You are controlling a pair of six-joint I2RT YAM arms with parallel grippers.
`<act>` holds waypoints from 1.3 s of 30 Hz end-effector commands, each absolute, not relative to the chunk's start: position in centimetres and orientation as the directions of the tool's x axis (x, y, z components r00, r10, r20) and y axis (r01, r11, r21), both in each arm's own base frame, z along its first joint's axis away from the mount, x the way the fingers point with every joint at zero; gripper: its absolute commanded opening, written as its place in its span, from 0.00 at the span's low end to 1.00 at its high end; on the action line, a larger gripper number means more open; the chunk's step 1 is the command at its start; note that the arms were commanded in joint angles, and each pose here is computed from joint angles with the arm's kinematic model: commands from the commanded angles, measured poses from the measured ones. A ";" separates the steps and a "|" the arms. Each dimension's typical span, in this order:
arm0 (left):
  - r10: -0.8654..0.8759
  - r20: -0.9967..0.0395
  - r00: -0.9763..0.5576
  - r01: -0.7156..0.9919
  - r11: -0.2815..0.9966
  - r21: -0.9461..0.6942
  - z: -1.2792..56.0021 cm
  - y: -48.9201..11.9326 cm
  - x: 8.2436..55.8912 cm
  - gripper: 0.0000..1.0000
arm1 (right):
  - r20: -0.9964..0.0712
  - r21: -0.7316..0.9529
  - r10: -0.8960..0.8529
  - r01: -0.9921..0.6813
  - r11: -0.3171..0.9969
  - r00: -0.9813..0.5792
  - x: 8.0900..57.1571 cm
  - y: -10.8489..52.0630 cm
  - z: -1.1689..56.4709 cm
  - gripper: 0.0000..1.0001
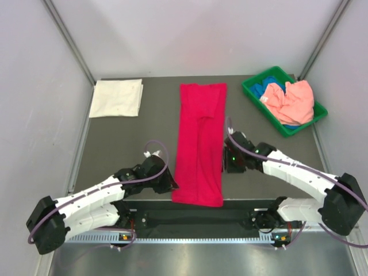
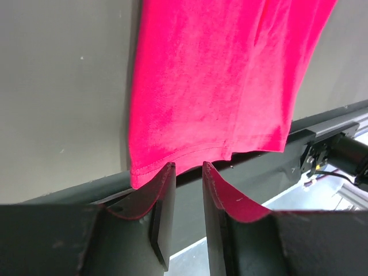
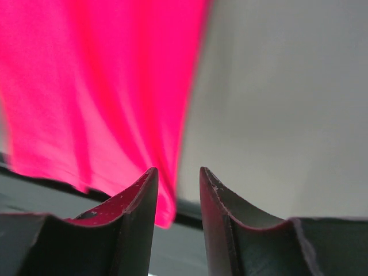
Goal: Fold and stack the t-shirts
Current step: Fold the tshirt
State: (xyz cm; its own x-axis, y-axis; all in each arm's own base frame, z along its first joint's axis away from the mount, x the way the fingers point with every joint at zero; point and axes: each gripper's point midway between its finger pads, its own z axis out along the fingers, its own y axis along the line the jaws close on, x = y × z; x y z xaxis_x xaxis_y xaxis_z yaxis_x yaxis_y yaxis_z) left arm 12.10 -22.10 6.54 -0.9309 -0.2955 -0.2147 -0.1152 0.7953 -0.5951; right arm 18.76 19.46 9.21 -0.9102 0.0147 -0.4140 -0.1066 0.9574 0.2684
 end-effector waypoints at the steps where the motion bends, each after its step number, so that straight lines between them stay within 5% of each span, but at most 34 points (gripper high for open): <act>1: -0.256 -0.199 -0.946 -0.086 0.791 -0.606 5.9 -22.9 11.7 0.31 | -0.320 0.312 0.038 -0.067 0.948 -0.946 14.8 19.3 7.1 0.36; 9: -0.223 -0.201 -0.954 -0.074 0.823 -0.563 4.2 -21.5 10.8 0.39 | -0.208 0.438 0.038 -0.059 0.897 -0.977 7.9 21.7 4.6 0.44; 22: -0.230 -0.156 -0.961 -0.109 0.829 -0.549 1.6 -20.8 9.7 0.43 | -0.193 0.496 0.158 0.042 0.867 -0.968 7.6 22.6 3.1 0.43; 33: -0.246 -0.116 -0.962 -0.141 0.814 -0.563 1.4 -20.9 9.0 0.36 | -0.159 0.532 0.212 0.097 0.841 -0.964 6.8 22.4 2.5 0.39; 36: -0.245 -0.132 -0.960 -0.135 0.825 -0.549 1.5 -20.6 9.1 0.37 | -0.156 0.535 0.210 0.097 0.840 -0.965 6.6 22.4 2.4 0.31; 39: -0.237 -0.145 -0.961 -0.126 0.838 -0.530 1.9 -20.2 9.0 0.40 | -0.155 0.540 0.214 0.098 0.836 -0.965 6.5 22.3 2.3 0.11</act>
State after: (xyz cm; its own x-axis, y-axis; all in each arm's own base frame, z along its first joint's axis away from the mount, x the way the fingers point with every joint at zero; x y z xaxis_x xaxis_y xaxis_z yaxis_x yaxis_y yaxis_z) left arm 9.14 -21.30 2.18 -0.9638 -0.2380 -0.1203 -0.1271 0.8067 -0.5772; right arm 6.35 21.59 1.71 -0.9698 0.1971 -0.1434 0.1006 0.8595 0.5011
